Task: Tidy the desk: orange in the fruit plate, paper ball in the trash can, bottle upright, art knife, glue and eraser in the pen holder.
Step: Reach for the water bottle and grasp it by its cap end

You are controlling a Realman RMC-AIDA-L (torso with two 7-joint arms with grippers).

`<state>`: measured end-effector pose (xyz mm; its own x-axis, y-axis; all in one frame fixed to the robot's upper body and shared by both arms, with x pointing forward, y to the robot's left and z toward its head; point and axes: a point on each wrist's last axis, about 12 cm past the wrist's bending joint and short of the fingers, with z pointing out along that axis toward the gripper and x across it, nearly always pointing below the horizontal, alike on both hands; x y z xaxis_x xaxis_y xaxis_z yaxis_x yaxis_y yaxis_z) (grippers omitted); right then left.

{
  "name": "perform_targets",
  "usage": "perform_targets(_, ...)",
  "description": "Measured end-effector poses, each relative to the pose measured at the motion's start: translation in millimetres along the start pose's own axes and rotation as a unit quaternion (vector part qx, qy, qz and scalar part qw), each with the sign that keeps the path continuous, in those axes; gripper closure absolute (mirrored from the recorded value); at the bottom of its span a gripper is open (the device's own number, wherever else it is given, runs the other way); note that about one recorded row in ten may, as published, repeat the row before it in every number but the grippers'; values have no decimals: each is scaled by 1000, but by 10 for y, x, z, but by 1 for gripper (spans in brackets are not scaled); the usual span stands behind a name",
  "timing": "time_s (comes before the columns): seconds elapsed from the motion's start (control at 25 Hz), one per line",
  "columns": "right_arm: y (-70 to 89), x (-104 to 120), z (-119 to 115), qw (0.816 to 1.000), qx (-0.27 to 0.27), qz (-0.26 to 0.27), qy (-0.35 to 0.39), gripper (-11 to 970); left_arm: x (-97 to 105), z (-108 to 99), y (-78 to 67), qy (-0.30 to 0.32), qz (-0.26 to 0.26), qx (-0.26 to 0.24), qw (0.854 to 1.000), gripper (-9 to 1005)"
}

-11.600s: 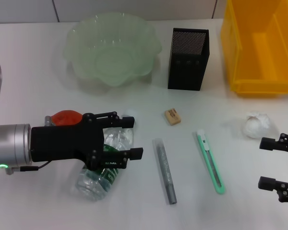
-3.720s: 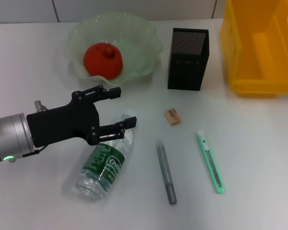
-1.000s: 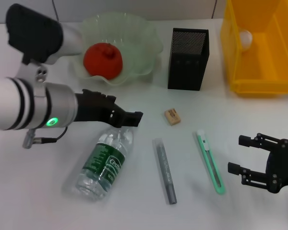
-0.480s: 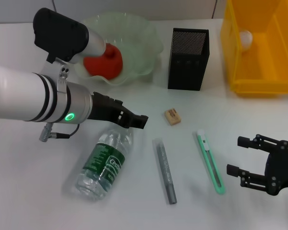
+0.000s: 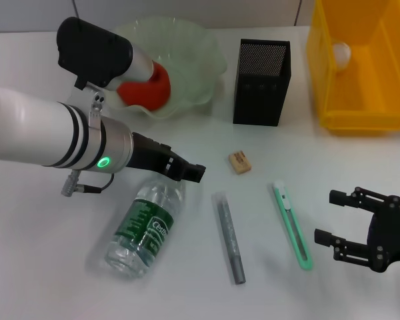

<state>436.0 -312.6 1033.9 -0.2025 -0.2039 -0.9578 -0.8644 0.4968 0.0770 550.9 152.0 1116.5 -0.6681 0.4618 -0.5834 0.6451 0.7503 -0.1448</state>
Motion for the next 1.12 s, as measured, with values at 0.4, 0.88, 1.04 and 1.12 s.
perform_targets(0.4,10,19,6,1000,0,5,0,214,1,102,14,11,0,0,1000,201)
perform_targets(0.88,5,18,0,1000,0,7,1,215,-16,143,-46,24,25,6,999,247)
perform_targets(1.04,4,23,0,1000,1,8,3,215,-22,165,-48,37,35,6,999,338)
perform_targets(1.12,5,22,1,1000,0,9,3,214,-22,172,-51,40,39,5,998,383)
